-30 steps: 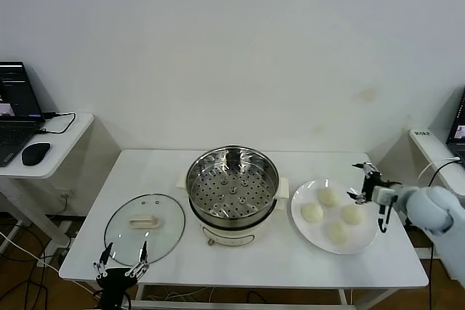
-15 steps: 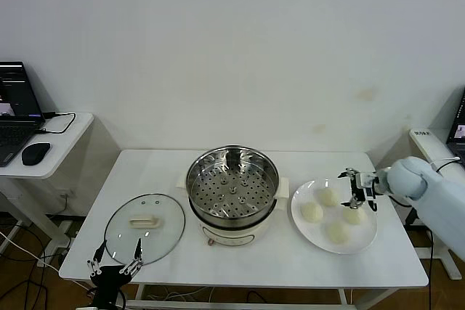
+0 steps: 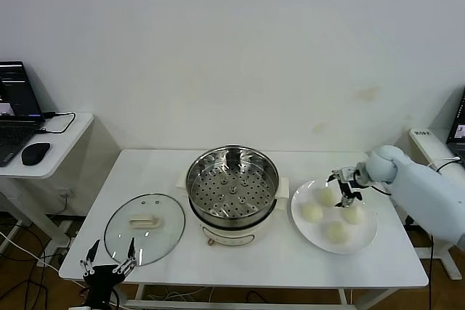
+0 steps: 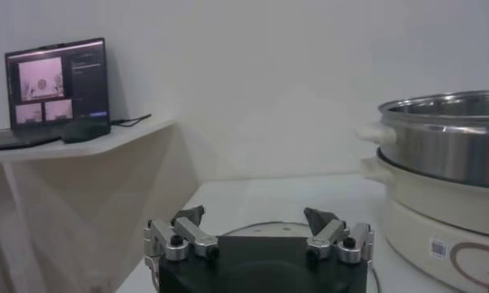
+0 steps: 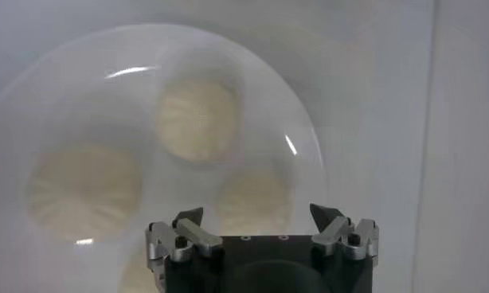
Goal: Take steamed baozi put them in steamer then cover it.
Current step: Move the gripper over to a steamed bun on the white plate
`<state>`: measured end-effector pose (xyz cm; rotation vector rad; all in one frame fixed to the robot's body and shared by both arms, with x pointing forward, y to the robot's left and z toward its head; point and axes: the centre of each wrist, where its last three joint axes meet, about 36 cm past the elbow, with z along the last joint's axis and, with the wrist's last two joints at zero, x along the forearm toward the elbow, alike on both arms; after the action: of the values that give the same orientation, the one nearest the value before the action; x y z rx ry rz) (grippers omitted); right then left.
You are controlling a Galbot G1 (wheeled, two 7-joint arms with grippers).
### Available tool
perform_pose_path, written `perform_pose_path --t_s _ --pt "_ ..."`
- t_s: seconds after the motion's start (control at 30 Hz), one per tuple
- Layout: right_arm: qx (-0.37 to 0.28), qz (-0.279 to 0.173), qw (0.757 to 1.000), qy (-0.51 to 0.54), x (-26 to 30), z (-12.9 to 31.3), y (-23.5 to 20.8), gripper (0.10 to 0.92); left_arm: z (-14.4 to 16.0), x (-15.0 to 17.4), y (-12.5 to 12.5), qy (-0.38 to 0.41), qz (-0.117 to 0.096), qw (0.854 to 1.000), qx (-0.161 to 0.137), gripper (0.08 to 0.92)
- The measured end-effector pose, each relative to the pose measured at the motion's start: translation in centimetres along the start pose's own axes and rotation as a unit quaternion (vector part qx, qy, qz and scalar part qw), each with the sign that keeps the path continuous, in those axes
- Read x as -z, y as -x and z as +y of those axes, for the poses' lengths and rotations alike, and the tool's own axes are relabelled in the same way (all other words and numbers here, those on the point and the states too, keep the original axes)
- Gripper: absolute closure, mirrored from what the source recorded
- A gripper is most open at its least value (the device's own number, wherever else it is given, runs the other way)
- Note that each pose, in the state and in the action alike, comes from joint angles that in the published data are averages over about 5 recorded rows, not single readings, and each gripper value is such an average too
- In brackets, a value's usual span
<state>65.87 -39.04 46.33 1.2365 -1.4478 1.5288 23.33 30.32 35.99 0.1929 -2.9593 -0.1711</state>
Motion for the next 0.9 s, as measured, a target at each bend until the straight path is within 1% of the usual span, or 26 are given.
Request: perform_pose_path --t_s 0.47,0.6,0.77,0.83,0.9 --pt "0.013 0.021 1.000 0.005 0.6 -0.8 2.6 0.210 0.4 -0.1 0.3 0.001 -0.003 1.000 0.003 0.177" --pt "0.016 0.024 1.000 0.007 0.8 -0.9 3.0 0.258 0.5 -0.2 0.3 0.002 -0.003 1.000 0.003 0.177" --pt "0.018 0.027 0.999 0.009 0.8 -1.0 3.0 0.375 0.5 -0.1 0.4 0.002 -0.004 1.000 0.004 0.177" --pt "0.019 0.027 0.999 0.009 0.7 -1.1 3.0 0.410 0.5 -0.1 0.4 0.002 -0.005 1.000 0.004 0.177" --pt "0.020 0.028 0.999 0.009 0.6 -1.1 2.9 0.423 0.5 -0.1 0.4 0.002 -0.005 1.000 0.004 0.177"
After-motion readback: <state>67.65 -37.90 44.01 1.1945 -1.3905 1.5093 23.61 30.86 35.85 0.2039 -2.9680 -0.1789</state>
